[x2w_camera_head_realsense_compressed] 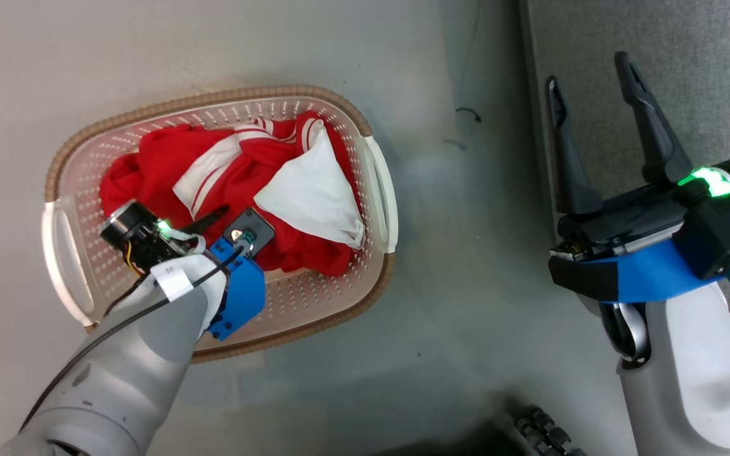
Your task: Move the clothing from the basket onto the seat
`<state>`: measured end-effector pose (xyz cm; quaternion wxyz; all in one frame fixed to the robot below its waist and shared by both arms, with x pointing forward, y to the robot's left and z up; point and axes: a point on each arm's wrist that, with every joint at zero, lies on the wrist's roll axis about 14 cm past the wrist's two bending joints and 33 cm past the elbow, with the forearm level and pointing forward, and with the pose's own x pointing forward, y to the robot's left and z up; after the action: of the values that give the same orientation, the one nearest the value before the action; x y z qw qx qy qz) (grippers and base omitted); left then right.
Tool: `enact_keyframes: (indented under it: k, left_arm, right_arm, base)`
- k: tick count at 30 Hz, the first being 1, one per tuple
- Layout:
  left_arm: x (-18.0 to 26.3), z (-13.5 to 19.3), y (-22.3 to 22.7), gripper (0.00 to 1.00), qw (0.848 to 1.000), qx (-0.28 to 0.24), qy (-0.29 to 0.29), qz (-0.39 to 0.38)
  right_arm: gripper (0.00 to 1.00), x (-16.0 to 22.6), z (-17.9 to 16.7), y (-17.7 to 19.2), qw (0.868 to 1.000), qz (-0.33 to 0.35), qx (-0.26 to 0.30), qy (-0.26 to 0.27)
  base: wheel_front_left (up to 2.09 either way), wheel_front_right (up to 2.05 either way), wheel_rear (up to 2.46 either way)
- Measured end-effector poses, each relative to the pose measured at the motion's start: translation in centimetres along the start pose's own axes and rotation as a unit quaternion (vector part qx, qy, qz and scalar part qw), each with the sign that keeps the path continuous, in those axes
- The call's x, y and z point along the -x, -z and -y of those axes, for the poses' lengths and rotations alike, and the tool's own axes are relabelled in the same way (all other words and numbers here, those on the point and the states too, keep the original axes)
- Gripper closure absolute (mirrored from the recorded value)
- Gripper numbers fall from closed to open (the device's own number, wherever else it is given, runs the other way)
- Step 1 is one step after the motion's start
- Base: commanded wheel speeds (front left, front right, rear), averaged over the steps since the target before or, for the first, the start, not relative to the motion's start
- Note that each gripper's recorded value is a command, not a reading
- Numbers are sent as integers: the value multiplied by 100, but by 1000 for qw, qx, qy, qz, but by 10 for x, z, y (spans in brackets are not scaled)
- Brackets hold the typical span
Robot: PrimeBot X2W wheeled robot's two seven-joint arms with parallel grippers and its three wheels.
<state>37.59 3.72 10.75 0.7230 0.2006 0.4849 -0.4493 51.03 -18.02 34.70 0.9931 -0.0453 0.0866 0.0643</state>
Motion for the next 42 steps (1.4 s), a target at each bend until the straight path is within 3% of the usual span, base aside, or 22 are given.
enact_keyframes:
  k: [22,23,24,25,42]
  left_arm:
    - [-39,-3,15,0,999,-18,21,-36]
    - [-40,-3,14,7,999,-18,20,-36]
    - [-40,-4,14,71,999,-19,20,-36]
    - [-40,-4,13,100,999,-20,20,-33]
    - [-13,-20,-29,100,999,-10,-11,46]
  right_arm:
    - [0,2,3,49,999,-47,0,6]
    - [0,2,2,49,999,-47,-1,6]
    - [0,2,2,49,999,-47,-1,6]
    - [0,2,2,50,999,-47,-1,5]
    - [0,-5,-7,23,1000,-17,-7,-5]
  base:
    - [0,0,0]
    - [0,0,0]
    - [0,0,0]
    - [0,0,0]
    - [0,0,0]
